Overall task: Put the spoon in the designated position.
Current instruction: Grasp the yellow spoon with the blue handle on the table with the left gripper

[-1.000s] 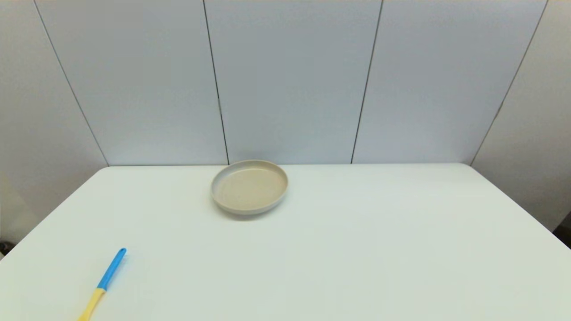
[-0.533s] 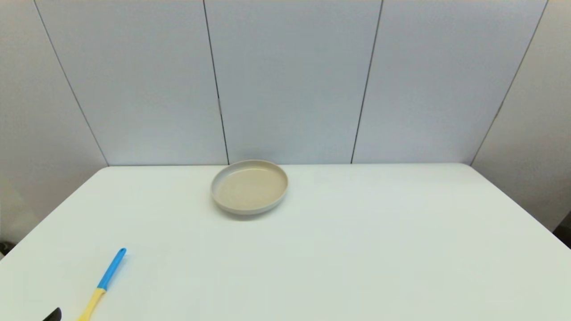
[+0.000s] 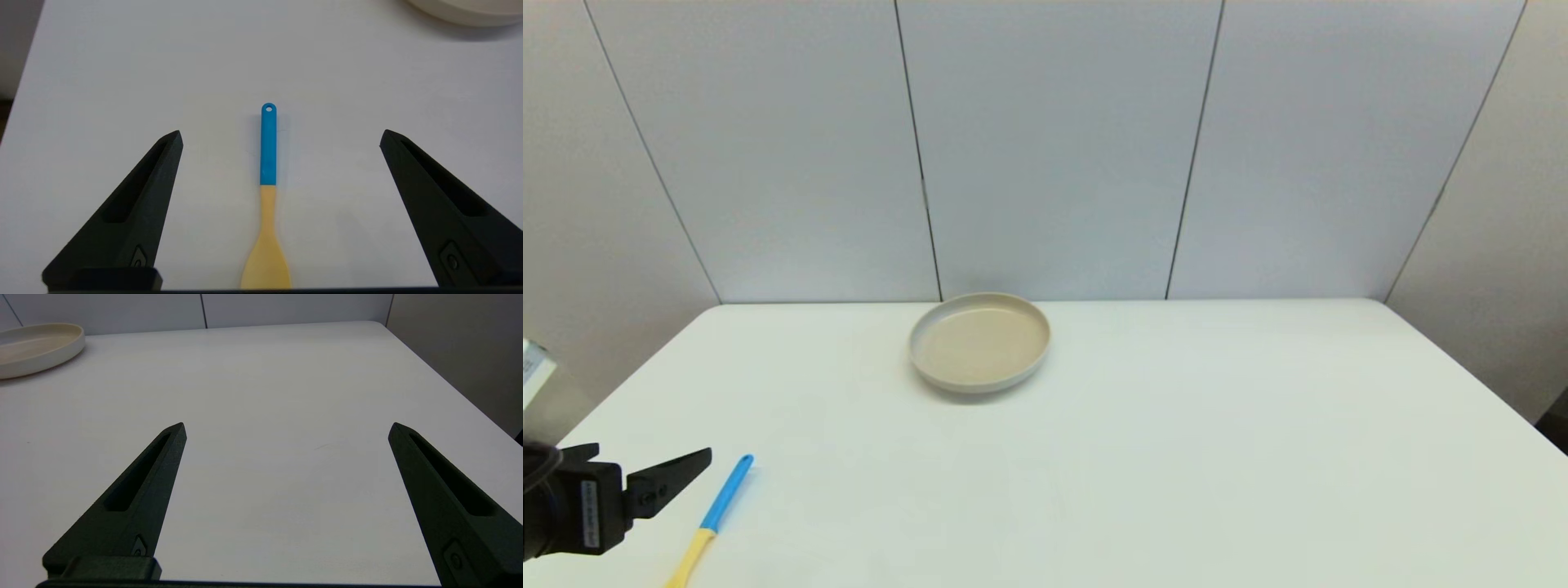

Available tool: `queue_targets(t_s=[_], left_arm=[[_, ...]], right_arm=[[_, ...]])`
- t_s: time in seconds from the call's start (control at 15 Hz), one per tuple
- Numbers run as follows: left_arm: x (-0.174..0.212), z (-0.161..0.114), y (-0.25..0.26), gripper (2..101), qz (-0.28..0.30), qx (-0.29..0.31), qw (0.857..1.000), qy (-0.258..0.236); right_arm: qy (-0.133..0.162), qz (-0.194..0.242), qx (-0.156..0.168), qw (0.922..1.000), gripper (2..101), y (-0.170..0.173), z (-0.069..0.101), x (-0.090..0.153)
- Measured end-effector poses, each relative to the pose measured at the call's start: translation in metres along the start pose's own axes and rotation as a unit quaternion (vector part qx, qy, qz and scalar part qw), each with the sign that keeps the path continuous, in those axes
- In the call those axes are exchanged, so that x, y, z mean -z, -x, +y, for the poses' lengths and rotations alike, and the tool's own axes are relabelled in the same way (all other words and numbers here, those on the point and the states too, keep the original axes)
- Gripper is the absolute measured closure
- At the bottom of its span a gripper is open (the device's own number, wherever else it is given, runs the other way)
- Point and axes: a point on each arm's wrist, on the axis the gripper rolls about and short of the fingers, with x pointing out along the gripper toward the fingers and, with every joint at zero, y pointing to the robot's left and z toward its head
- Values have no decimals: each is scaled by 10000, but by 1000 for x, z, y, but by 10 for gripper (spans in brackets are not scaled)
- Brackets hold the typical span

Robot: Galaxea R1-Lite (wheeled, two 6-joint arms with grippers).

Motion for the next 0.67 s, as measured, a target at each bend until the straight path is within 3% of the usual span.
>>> queue_targets(t_s=[0.27,0.67], left_arm=[[-6,0,-18,54,390,54,9992,-48],[-1,0,-29,54,1659,79,9861,-57]], right_arm=[[0,-2,0,10000,43,0,0,0],[1,0,0,10000,43,0,0,0]])
